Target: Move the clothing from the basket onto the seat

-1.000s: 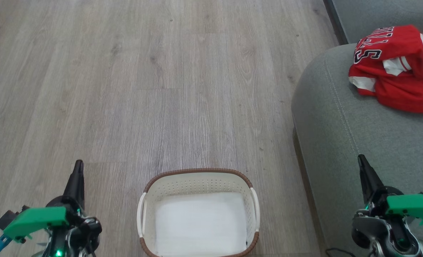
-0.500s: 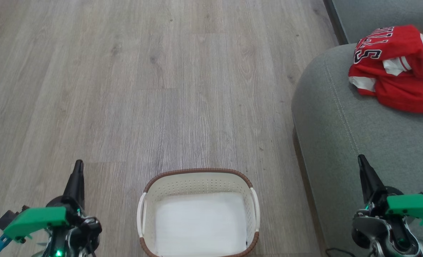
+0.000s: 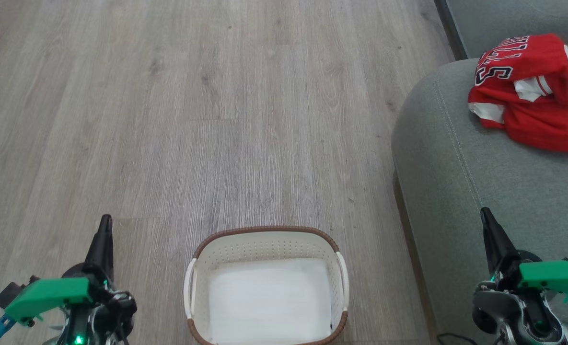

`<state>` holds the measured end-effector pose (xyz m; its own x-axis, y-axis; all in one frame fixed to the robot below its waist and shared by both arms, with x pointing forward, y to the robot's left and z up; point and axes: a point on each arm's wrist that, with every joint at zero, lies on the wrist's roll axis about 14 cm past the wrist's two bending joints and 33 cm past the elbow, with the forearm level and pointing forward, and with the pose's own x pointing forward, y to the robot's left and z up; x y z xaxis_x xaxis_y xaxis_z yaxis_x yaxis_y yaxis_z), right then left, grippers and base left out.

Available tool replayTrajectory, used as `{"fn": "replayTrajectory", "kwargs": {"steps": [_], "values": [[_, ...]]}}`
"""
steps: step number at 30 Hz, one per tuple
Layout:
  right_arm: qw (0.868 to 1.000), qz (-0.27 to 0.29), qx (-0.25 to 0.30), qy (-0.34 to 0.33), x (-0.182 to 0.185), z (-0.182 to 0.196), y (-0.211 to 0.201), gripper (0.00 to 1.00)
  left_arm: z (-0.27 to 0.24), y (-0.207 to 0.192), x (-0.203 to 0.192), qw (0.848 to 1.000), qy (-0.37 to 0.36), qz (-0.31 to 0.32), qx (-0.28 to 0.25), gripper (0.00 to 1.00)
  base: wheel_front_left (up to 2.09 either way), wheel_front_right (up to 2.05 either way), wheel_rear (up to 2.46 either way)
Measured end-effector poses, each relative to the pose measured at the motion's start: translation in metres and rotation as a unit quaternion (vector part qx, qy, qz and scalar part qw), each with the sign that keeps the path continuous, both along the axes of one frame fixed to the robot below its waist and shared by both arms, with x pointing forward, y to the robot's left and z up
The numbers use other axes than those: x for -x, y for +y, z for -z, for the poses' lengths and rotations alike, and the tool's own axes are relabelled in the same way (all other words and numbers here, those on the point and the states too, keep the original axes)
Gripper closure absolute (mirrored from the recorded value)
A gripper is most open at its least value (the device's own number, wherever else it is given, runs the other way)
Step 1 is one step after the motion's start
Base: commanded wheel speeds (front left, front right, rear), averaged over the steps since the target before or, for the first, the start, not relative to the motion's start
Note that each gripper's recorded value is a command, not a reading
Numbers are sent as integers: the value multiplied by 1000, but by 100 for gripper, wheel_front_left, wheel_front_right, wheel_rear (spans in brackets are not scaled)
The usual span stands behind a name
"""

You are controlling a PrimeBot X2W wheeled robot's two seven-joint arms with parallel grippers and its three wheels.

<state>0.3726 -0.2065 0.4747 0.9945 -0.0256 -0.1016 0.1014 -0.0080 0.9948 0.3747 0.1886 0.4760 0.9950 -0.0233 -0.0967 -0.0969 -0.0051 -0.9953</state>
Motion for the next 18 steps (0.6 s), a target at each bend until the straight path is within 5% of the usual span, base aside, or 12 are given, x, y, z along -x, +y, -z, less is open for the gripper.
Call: {"fn": "replayTrajectory", "kwargs": {"steps": [18], "values": [[1000, 0, 0, 0, 0, 0, 0, 100, 0, 0, 0, 1000, 0, 0, 0, 100, 0, 0, 0]]}}
